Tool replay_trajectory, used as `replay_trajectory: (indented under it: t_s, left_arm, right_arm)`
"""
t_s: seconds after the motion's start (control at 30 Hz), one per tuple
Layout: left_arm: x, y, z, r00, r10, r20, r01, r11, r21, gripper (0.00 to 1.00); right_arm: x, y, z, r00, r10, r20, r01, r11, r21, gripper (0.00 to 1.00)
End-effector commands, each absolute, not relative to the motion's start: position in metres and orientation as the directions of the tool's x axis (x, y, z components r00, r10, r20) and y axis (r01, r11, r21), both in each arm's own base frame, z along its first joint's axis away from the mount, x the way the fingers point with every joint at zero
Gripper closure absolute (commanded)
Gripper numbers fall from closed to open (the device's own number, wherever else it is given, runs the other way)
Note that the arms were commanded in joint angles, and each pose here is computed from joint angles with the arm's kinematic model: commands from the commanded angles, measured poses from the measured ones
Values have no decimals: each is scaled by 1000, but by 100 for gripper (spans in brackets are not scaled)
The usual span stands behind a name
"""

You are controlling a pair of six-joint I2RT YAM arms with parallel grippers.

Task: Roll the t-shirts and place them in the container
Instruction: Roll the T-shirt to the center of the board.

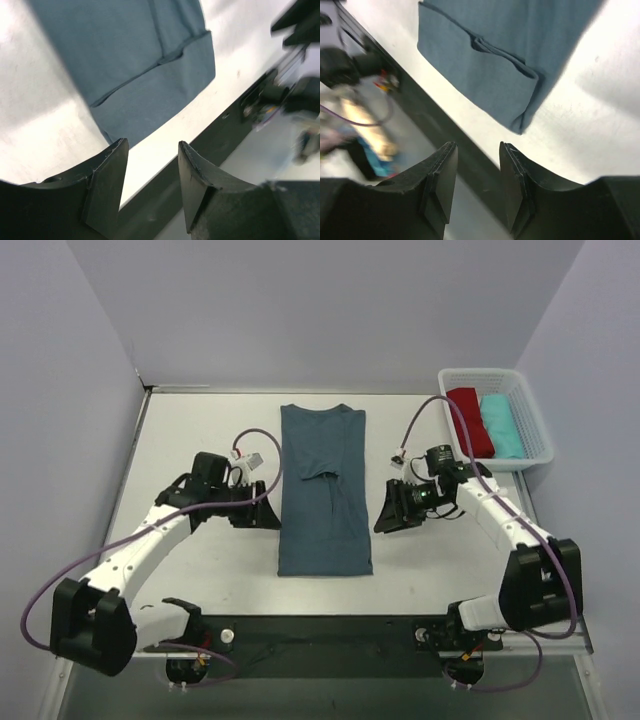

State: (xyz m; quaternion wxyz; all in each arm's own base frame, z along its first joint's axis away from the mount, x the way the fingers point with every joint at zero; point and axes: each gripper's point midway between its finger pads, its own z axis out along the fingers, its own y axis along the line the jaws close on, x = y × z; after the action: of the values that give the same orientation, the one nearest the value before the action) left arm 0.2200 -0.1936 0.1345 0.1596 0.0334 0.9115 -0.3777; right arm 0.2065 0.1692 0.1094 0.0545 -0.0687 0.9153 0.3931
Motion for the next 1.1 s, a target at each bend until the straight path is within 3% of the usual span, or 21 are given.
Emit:
replay_trajectory:
  t_s: [0.0, 0.1, 0.23, 0.37, 0.5, 0.67, 1.07]
  left_arm:
    - [224, -208, 183, -619, 253, -743, 701, 604, -379, 44]
    - [214, -211, 183, -282, 426, -860, 877, 478, -51, 35]
    - [204, -210, 168, 78, 522, -849, 909, 312, 275, 21]
    - [193, -215, 151, 281, 518, -808, 878, 202, 435, 19]
    - [182, -217, 115, 422, 526, -739, 832, 100, 546, 19]
    - [172, -222, 94, 497, 513, -700, 819, -12, 573, 23]
    - [121, -225, 65, 581, 457, -673, 809, -238, 537, 28]
  right_arm:
    - [196, 165, 127, -694, -474, -543, -714, 553, 429, 60]
    - [194, 162, 119, -418, -605, -677, -889, 425, 170, 58]
    - [195, 159, 108, -57, -660, -749, -951, 265, -161, 45]
    - [192, 164, 87, 310, -665, -680, -896, 35, -443, 39]
    - [191, 182, 79, 504, -591, -630, -809, -66, -584, 37]
    - [174, 200, 63, 576, -529, -623, -796, -187, -576, 37]
    - [161, 197, 60, 527, -539, -657, -835, -186, -518, 37]
